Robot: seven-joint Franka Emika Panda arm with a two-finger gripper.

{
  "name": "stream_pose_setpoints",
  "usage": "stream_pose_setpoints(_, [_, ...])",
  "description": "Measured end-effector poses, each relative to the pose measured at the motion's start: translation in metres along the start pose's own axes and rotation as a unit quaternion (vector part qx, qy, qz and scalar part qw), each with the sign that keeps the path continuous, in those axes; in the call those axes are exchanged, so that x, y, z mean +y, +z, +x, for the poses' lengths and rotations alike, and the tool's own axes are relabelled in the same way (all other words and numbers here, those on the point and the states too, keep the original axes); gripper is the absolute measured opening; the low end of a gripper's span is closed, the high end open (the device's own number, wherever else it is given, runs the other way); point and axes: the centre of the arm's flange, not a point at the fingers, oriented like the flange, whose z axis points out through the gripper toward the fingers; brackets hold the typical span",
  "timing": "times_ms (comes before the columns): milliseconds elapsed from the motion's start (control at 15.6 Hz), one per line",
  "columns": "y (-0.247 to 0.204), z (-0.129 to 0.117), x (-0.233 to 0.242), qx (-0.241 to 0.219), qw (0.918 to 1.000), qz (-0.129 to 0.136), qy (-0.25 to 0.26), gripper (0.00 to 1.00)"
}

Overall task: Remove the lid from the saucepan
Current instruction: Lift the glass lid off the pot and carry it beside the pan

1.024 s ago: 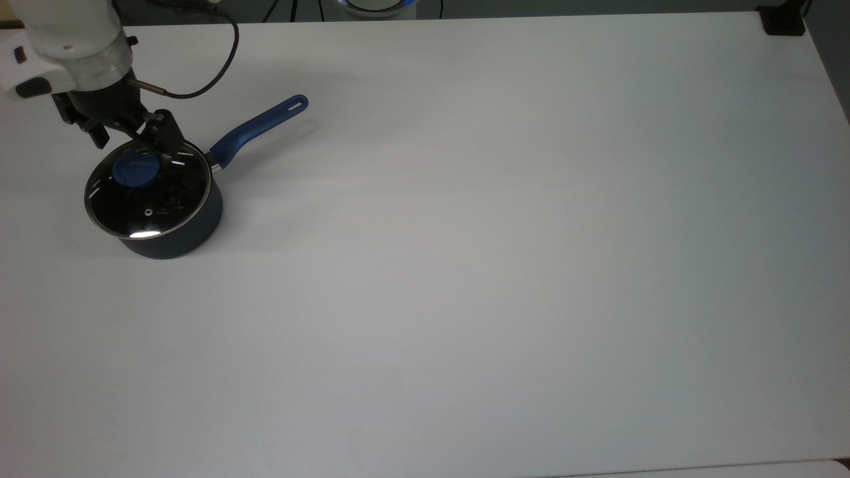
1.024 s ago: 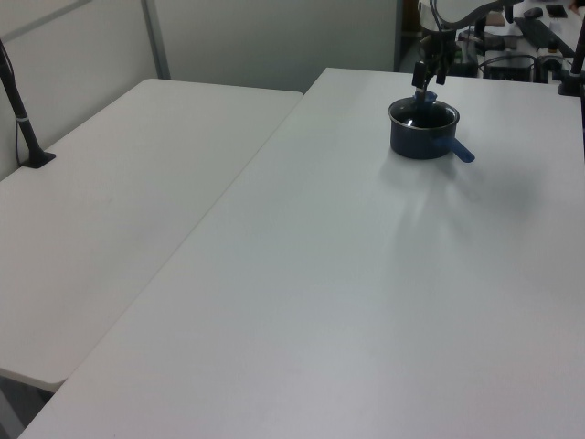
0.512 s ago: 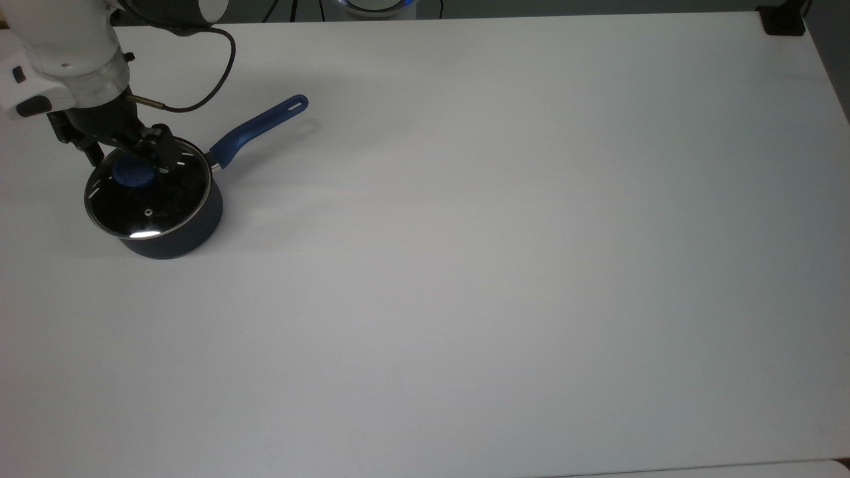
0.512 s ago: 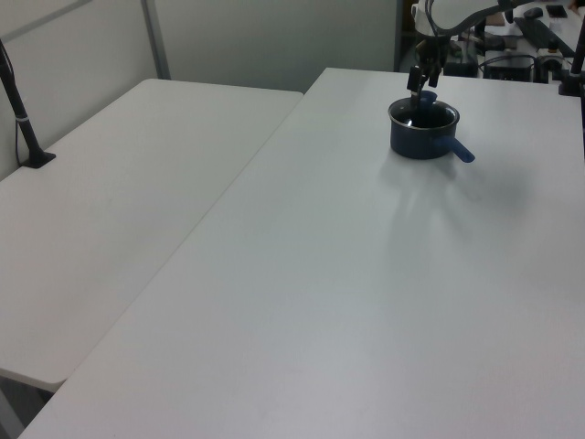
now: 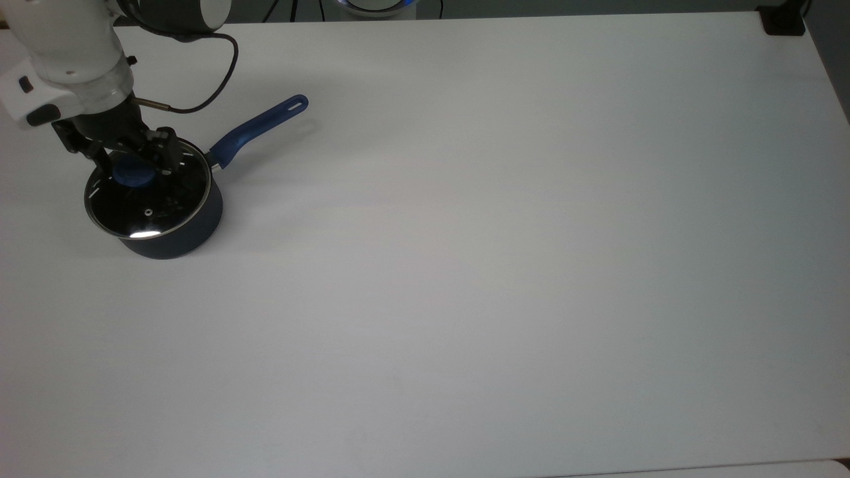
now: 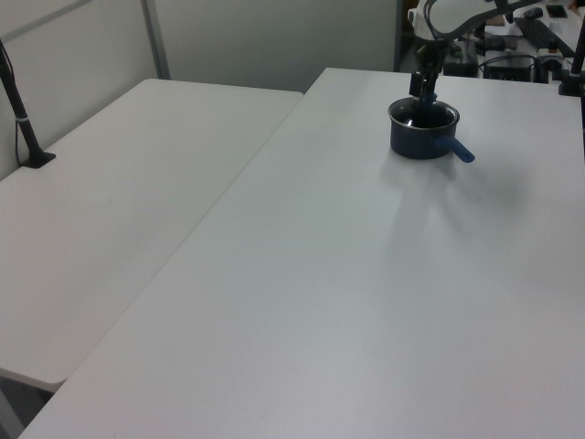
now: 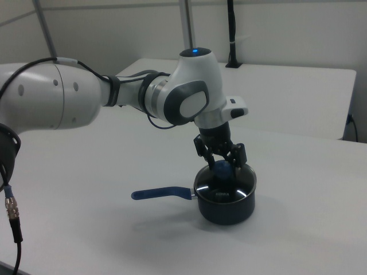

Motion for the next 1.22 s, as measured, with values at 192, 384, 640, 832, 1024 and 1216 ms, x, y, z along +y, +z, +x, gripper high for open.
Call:
stream_pose_setpoints(192, [0.003, 0.000, -0.003, -0.002, 1.0000, 0.001, -0.005, 0.70])
stream_pose_setpoints(384, [0.002, 0.001, -0.006, -0.001, 1.0000, 0.001, -0.007, 0.60])
stream_pose_setpoints(640, [-0.015, 0.004, -0.017, 0.006, 0.9999, 0.002, -0.016, 0.60])
stream_pose_setpoints(832, [-0.031, 0.007, -0.051, 0.006, 0.9991, 0.007, -0.041, 0.60])
stream_pose_setpoints(1024, [-0.045, 0.012, -0.099, 0.008, 0.9979, 0.011, -0.064, 0.60])
stream_pose_setpoints(1216, [-0.053, 0.016, -0.155, 0.014, 0.9978, 0.015, -0.063, 0.60])
